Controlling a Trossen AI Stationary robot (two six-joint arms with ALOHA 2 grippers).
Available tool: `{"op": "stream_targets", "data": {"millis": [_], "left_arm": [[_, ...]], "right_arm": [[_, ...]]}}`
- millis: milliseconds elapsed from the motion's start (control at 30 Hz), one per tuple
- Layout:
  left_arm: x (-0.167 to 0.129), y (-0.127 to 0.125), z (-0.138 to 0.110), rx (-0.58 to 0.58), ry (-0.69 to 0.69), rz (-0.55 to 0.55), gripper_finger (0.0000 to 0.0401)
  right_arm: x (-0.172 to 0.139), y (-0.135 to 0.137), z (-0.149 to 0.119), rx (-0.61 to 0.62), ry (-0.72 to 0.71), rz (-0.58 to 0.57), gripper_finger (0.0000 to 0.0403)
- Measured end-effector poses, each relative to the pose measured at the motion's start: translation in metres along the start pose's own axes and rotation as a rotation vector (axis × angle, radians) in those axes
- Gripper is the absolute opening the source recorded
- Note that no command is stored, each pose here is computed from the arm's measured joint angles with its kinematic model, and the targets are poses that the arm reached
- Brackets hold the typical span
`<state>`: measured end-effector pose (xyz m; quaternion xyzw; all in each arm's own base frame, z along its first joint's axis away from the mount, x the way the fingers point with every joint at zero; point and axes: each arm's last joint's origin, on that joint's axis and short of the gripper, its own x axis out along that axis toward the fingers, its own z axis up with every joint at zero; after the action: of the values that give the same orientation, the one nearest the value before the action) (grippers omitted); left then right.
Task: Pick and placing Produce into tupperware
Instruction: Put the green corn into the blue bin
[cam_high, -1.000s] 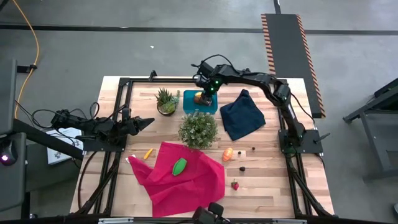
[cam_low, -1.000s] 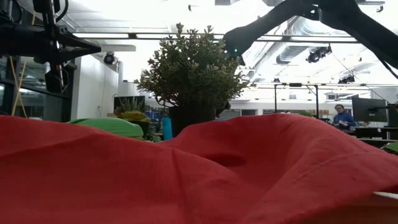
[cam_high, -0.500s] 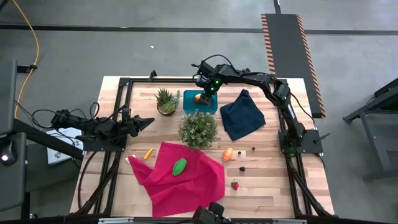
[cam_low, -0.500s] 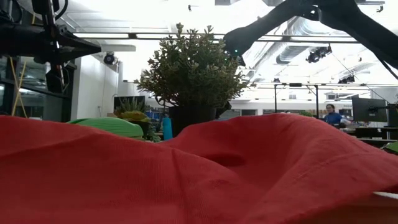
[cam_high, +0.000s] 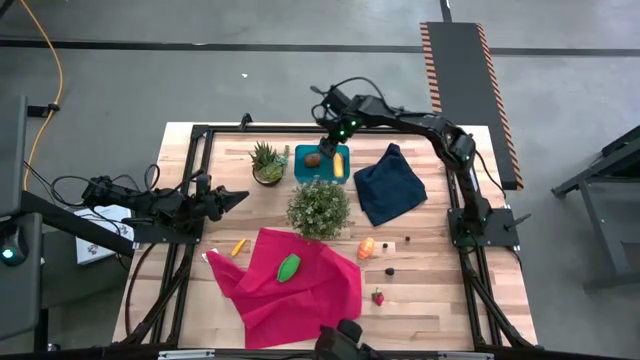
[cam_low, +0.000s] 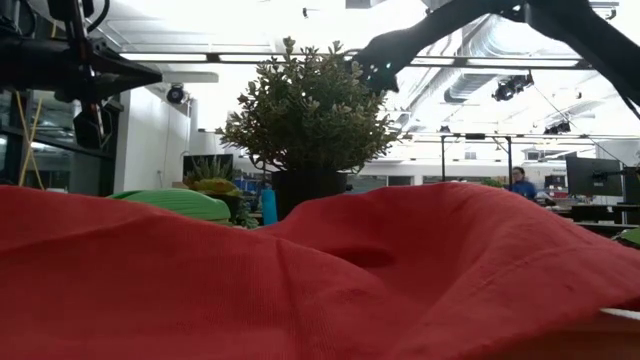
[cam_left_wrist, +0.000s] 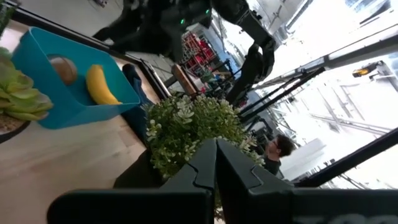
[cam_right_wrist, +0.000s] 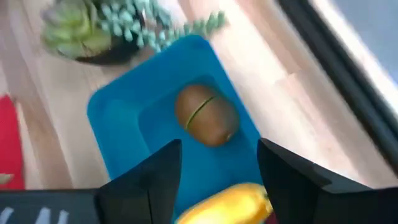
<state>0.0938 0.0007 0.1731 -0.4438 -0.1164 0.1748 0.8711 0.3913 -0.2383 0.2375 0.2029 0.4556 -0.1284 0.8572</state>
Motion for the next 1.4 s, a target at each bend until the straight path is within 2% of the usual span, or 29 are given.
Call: {"op": "stream_targets", "data": {"millis": [67, 233, 400, 667, 800, 933, 1167, 1300, 1400], "left_arm": [[0.0, 0.0, 0.0, -0.001, 0.007, -0.006, 0.0001], [0.0, -0.001, -0.001, -0.004, 0.028, -0.022, 0.0001], [0.0, -0.001, -0.002, -0.004, 0.06, -0.046, 0.0001], [0.0, -0.002, -0.003, -0.004, 0.091, -0.069, 0.0001], [0.0, -0.003, -0.003, -0.004, 0.12, -0.09, 0.0001], [0.0, -0.003, -0.004, -0.003, 0.145, -0.107, 0.0001], [-0.001, -0.003, -0.005, -0.002, 0.175, -0.126, 0.0001], [-0.001, -0.003, -0.006, 0.0, 0.194, -0.137, 0.0001], [-0.001, -0.004, -0.006, 0.001, 0.213, -0.15, 0.0001]], "right_arm": [[-0.014, 0.0, 0.002, -0.003, -0.024, -0.039, 0.0199], [-0.051, -0.002, -0.004, -0.002, 0.019, -0.161, 0.0199], [-0.081, -0.005, -0.015, 0.029, 0.092, -0.21, 0.0199], [-0.105, -0.001, -0.037, 0.077, 0.267, -0.257, 0.0199], [-0.109, 0.005, -0.061, 0.103, 0.337, -0.253, 0.0199], [-0.108, 0.013, -0.095, 0.159, 0.357, -0.257, 0.0199], [-0.117, 0.03, -0.151, 0.345, 0.234, -0.22, 0.0199], [-0.124, 0.042, -0.175, 0.456, 0.222, -0.224, 0.0199], [-0.126, 0.055, -0.188, 0.493, 0.208, -0.208, 0.0199]]}}
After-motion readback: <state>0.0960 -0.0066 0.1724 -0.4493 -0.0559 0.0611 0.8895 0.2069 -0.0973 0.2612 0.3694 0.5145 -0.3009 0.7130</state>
